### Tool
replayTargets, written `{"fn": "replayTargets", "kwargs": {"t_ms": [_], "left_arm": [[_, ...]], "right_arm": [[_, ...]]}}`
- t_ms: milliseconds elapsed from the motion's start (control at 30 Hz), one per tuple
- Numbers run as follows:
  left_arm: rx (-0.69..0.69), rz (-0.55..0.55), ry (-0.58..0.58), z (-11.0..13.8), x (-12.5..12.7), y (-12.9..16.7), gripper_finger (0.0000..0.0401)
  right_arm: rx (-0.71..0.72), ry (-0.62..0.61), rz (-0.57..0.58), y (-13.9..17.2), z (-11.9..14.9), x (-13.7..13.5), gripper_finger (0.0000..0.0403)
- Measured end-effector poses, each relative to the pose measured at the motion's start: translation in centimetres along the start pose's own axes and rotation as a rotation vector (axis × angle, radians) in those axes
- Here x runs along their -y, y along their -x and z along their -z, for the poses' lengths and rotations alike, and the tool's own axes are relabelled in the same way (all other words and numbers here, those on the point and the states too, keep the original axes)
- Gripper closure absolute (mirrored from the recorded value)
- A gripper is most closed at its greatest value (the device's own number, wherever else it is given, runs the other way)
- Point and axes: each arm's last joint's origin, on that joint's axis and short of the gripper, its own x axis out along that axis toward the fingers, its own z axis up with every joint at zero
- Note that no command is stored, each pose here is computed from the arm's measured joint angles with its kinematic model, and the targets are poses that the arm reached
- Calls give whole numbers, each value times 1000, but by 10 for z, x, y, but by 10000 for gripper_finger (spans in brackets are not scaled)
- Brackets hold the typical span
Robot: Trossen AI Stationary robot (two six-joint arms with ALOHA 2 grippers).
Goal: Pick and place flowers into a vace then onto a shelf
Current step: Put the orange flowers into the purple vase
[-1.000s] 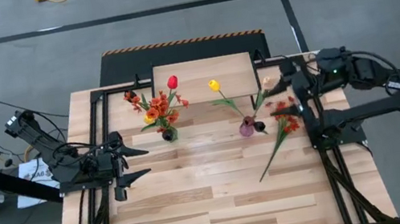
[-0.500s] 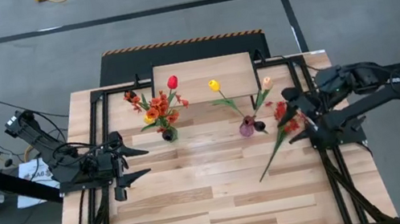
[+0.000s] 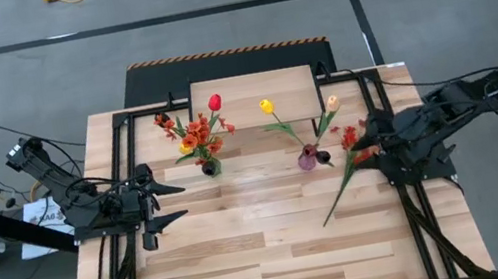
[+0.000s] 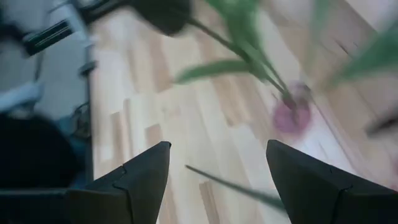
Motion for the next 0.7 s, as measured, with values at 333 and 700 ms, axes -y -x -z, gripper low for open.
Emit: {"fn": "replayTargets", "kwargs": {"t_ms": [333, 700], "left_arm": [[0, 0, 0, 0, 0, 0, 177], [-1, 25, 0, 0, 1, 0, 177]], "right_arm": [[5, -364, 357, -13, 22, -7, 142], [-48, -443, 653, -71, 35, -39, 143]]}}
